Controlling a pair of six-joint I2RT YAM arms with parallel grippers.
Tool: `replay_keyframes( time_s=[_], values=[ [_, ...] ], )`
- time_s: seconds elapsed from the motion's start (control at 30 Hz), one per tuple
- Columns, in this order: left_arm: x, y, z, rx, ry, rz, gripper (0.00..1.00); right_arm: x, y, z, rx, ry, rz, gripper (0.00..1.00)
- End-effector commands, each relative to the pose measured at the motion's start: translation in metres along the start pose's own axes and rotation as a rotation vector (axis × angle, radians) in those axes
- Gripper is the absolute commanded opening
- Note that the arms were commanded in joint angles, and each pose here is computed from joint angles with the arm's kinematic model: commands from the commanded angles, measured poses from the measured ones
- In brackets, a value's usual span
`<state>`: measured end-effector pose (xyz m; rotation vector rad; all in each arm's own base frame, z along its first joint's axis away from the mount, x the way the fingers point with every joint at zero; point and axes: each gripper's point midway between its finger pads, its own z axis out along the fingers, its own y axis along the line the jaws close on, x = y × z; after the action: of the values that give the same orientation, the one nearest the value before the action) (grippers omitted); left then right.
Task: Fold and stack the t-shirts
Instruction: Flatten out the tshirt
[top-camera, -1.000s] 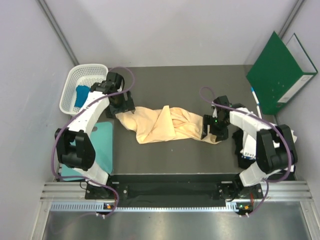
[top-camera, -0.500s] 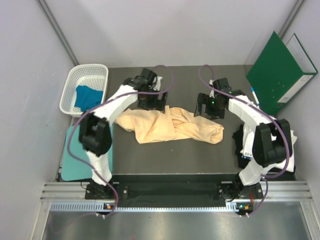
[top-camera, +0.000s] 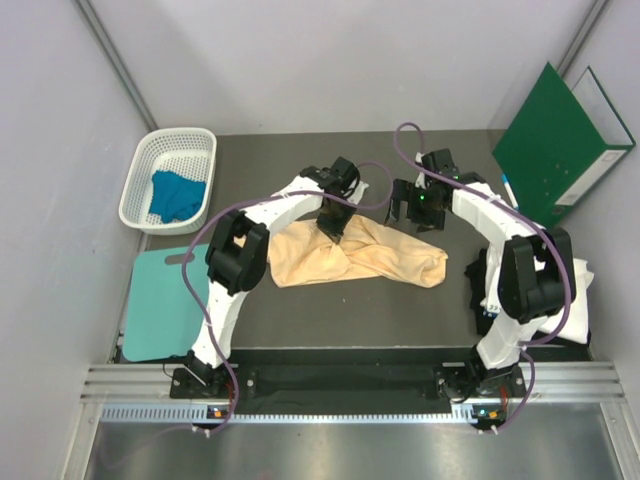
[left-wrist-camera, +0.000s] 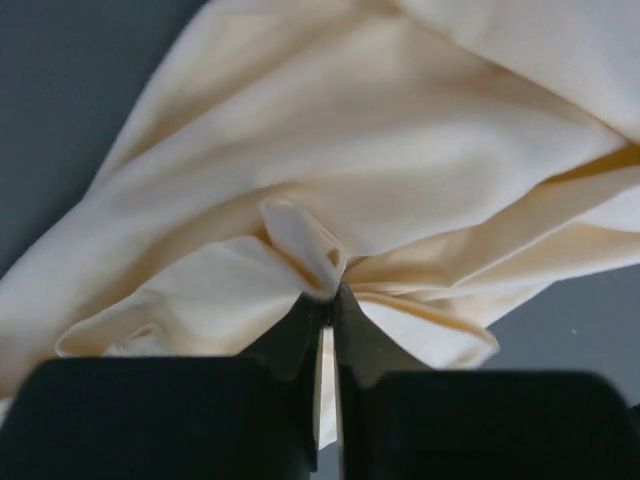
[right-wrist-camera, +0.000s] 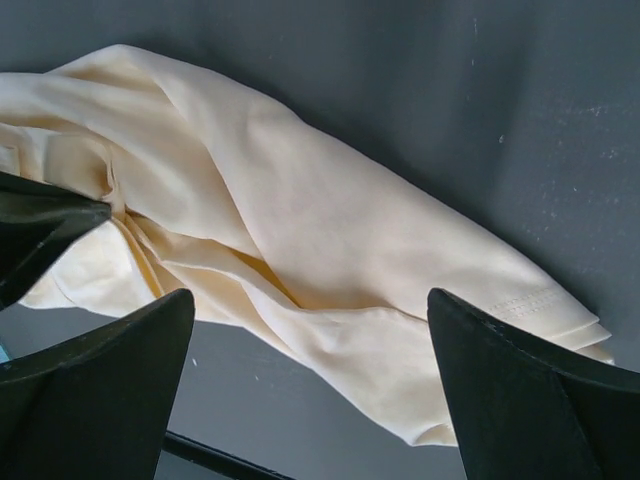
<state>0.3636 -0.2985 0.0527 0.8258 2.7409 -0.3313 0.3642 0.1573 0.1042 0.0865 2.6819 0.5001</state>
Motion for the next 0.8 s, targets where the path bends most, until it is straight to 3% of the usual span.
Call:
replay_keyframes(
  time_s=[0.0, 0.2, 0.5, 0.77],
  values=[
    [-0.018, 0.015, -0.02, -0.082, -0.061, 0.008, 0.0, -0.012, 0.01, 0.0, -0.026, -0.02, -0.002, 1.0],
    [-0.033, 0.048, -0.061, -0.281, -0.157, -0.031, 0.0, -0.011, 0.011, 0.007, -0.036, -0.001, 0.001, 1.0],
    [-0.071, 0.132, -0.187, -0.505, -0.508, -0.289, 0.0, 0.001, -0.001, 0.015, 0.015, 0.066, 0.023, 1.0],
    [-0.048, 0.181, -0.237, -0.546, -0.613, -0.47, 0.0, 0.0, 0.011, 0.024, -0.057, 0.063, 0.038, 0.97]
  ],
)
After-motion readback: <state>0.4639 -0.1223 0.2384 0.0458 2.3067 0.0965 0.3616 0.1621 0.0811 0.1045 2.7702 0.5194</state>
